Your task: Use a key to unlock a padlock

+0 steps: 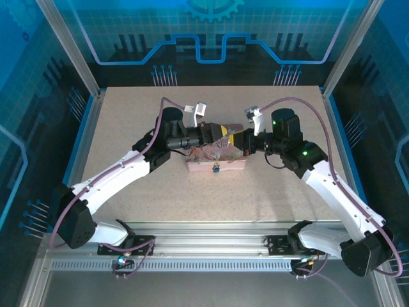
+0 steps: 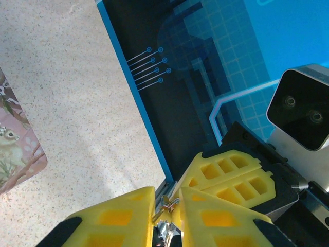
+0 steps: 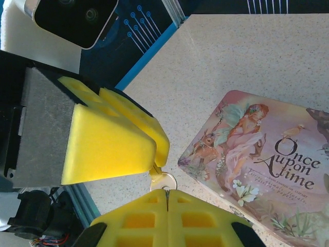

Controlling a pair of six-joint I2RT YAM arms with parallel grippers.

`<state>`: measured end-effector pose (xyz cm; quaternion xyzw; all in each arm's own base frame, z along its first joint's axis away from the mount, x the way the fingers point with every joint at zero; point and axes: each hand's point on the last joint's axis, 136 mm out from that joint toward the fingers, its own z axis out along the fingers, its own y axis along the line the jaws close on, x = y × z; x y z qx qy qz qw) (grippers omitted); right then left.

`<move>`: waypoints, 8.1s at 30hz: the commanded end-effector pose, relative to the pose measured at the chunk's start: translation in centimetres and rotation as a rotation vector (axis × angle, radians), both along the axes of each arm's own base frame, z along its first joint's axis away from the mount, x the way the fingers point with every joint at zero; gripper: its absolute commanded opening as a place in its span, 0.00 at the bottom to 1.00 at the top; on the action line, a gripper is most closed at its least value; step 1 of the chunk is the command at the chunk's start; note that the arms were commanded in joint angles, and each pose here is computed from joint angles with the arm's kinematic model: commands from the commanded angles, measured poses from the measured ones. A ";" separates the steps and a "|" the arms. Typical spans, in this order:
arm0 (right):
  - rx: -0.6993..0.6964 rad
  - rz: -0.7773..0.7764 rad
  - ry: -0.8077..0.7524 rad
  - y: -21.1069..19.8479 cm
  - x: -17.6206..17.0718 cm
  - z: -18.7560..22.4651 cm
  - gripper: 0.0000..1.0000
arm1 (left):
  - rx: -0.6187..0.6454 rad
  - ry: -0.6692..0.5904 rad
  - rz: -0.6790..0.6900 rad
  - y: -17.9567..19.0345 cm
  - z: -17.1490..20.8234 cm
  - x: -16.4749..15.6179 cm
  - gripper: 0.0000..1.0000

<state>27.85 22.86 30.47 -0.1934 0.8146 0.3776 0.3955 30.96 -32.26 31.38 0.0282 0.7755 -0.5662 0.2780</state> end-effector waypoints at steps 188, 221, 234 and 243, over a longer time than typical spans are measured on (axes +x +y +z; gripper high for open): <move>0.135 -0.217 -0.035 -4.3 2.6 -0.3 0.60 | 0.203 -0.150 0.119 5.3 2.6 1.8 0.00; 0.878 0.001 0.171 0.0 2.1 4.6 0.56 | -0.053 -0.199 0.030 0.6 5.1 -0.4 0.00; 0.898 0.059 0.148 0.7 1.3 6.1 0.45 | -0.058 -0.187 0.026 0.2 4.6 -0.4 0.00; 0.897 0.076 0.152 0.9 0.9 6.2 0.37 | -0.066 -0.189 0.031 0.1 4.7 -0.3 0.00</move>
